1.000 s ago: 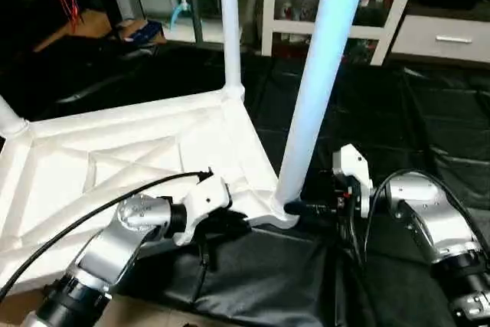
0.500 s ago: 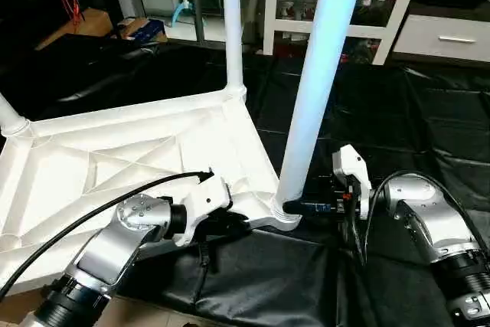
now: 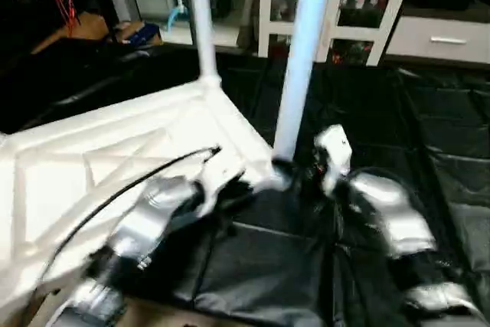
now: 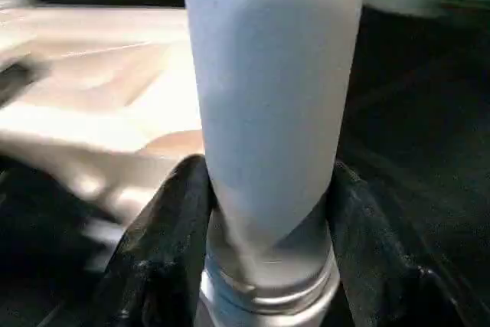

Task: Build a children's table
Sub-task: Rotate leg to tighten

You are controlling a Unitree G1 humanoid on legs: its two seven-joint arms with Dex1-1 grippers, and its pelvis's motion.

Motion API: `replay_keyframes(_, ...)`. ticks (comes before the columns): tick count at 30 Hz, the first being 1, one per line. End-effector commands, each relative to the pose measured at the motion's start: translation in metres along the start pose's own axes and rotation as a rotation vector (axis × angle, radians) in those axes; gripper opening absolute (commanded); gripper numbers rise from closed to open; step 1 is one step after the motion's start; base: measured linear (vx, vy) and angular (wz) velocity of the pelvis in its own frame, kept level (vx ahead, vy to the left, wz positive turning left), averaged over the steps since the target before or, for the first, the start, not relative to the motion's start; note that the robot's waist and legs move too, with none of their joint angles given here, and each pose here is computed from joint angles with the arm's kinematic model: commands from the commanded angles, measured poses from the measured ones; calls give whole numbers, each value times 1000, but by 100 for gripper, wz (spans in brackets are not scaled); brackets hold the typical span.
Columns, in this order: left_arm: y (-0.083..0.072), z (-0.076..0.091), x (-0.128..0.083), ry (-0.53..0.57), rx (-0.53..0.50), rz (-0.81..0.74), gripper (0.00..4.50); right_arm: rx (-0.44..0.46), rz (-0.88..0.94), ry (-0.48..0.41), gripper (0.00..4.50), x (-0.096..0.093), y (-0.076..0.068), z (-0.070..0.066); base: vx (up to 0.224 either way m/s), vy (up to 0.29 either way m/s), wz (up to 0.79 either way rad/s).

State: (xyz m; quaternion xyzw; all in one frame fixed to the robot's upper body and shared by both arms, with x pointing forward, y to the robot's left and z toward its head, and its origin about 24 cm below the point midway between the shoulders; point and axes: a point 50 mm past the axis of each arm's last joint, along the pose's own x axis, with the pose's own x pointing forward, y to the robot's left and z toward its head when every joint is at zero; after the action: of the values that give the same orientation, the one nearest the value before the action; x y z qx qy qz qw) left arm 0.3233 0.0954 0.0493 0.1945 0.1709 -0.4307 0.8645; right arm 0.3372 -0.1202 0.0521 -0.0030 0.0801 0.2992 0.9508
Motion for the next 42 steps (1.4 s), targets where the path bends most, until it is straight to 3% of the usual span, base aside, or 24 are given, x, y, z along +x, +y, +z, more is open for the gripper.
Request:
replay_keyframes(1, 20, 10, 2, -14, 25, 165, 0, 37, -178, 16, 187, 7, -5, -5, 0, 0, 0)
replay_keyframes(2, 24, 15, 9, -21, 11, 214, 0, 83, -225, -3, 187, 18, 4, -2, 0, 0, 0)
replay_keyframes(4, 25, 16, 11, -23, 3, 227, 0, 94, -232, -9, 187, 21, 7, -1, 0, 0, 0)
replay_keyframes(8, 27, 17, 19, -25, 1, 266, 0, 97, -181, -61, 187, 39, 31, 9, 0, 0, 0)
replay_keyframes(11, 28, 16, 21, -27, -1, 269, 0, 102, -149, -87, 187, 43, 38, 13, 0, 0, 0)
replay_keyframes(12, 28, 15, 21, -30, 2, 266, 0, 121, -115, -115, 243, 44, 41, 16, 0, 0, 0)
replay_keyframes(14, 28, 12, 17, -37, 8, 236, 0, 113, -36, -176, 257, 40, 42, 24, 0, 0, 0)
replay_keyframes(16, 27, 12, 14, -60, 14, 203, 0, 105, 10, -194, 275, 36, 38, 28, 0, 0, 0)
replay_keyframes(17, 23, 13, 10, -96, 41, 142, 0, 89, 19, -205, 289, 29, 26, 32, 0, 0, 0)
replay_keyframes(21, 17, 13, 5, -123, 58, 59, 0, 79, 45, -198, 315, 22, 14, 36, 0, 0, 0)
replay_keyframes(24, -1, 12, -9, -163, 112, -126, 0, 7, 196, -165, 339, 0, -6, 44, 0, 0, 0)
replay_keyframes(27, -13, 8, -18, -166, 123, -223, 0, -80, 317, -132, 339, -19, -15, 46, 0, 0, 0)
replay_keyframes(30, -25, 5, -28, -180, 112, -316, 0, -140, 447, -73, 339, -38, -18, 42, 0, 0, 0)
replay_keyframes(34, -37, 3, -39, -192, 98, -394, 0, -148, 602, 34, 339, -61, -18, 31, 0, 0, 0)
replay_keyframes(38, -42, 3, -45, -201, 80, -428, 0, -162, 682, 121, 339, -70, -15, 20, 0, 0, 0)
replay_keyframes(42, -46, 2, -50, -196, 70, -448, 0, -164, 698, 130, 313, -70, -12, 17, 0, 0, 0)
